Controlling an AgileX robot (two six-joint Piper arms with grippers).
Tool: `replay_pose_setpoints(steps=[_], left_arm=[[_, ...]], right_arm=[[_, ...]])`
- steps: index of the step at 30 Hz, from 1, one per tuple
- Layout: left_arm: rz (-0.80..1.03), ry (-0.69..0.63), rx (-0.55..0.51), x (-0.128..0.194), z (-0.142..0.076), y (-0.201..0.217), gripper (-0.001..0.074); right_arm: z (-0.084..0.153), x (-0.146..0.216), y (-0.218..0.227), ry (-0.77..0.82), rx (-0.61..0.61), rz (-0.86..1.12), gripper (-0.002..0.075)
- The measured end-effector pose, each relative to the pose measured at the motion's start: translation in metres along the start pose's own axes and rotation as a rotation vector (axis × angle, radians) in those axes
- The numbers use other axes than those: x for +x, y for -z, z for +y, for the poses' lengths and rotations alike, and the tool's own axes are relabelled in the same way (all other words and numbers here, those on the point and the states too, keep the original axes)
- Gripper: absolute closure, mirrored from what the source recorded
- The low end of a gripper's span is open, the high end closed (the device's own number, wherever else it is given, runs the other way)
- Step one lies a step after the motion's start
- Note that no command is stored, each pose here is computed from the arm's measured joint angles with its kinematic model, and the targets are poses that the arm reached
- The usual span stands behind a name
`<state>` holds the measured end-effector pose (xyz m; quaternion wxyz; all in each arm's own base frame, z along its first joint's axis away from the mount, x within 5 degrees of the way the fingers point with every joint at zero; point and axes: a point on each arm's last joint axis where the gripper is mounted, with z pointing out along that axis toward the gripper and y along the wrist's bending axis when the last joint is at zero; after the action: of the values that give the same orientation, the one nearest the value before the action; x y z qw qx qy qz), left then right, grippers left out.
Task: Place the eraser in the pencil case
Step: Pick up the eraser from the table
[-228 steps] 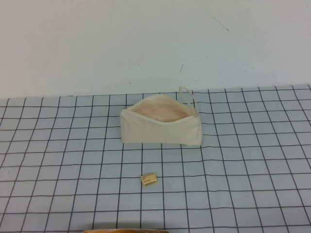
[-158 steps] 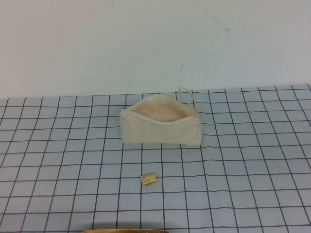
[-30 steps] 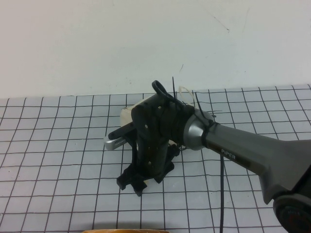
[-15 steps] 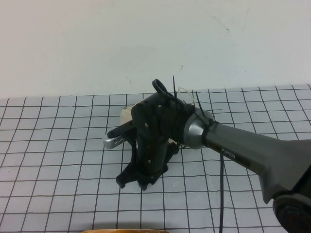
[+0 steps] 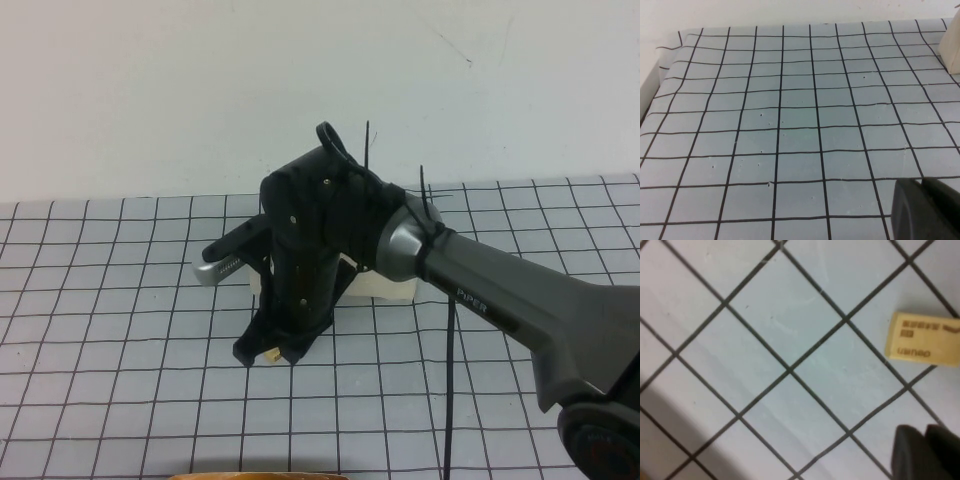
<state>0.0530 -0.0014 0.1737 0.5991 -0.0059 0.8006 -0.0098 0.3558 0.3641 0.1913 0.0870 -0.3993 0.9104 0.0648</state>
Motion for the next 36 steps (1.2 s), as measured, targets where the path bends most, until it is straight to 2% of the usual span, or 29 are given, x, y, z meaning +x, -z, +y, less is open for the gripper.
replay_pose_setpoints(steps=[2, 6, 8, 11, 23, 27, 31, 36], left_arm=[[0.0, 0.0, 0.0, 0.0, 0.0, 0.0, 0.0736], [0.0, 0.0, 0.0, 0.0, 0.0, 0.0, 0.0736], [0.0, 0.0, 0.0, 0.0, 0.0, 0.0, 0.0736], [0.0, 0.0, 0.0, 0.0, 0.0, 0.0, 0.0737], [0.0, 0.0, 0.0, 0.0, 0.0, 0.0, 0.0736], [0.0, 0.0, 0.0, 0.0, 0.0, 0.0, 0.0736], [0.0, 0.0, 0.0, 0.0, 0.0, 0.0, 0.0736], [0.0, 0.0, 0.0, 0.0, 0.0, 0.0, 0.0737]], right_arm=[[0.0, 0.0, 0.0, 0.027, -0.002, -0.002, 0.0623], [0.0, -0.006, 0.0, 0.051, -0.001, -0.061, 0.0377], [0.0, -0.009, 0.001, 0.061, 0.003, -0.103, 0.0289], [-0.001, -0.013, 0.0, 0.071, 0.011, -0.144, 0.0237], [-0.006, -0.013, -0.04, 0.082, 0.04, -0.105, 0.0235], [-0.006, -0.013, -0.043, 0.082, 0.041, -0.108, 0.0284], [-0.006, -0.014, -0.041, 0.067, 0.04, -0.111, 0.0424], [-0.005, -0.019, -0.019, 0.066, 0.045, -0.116, 0.0421]])
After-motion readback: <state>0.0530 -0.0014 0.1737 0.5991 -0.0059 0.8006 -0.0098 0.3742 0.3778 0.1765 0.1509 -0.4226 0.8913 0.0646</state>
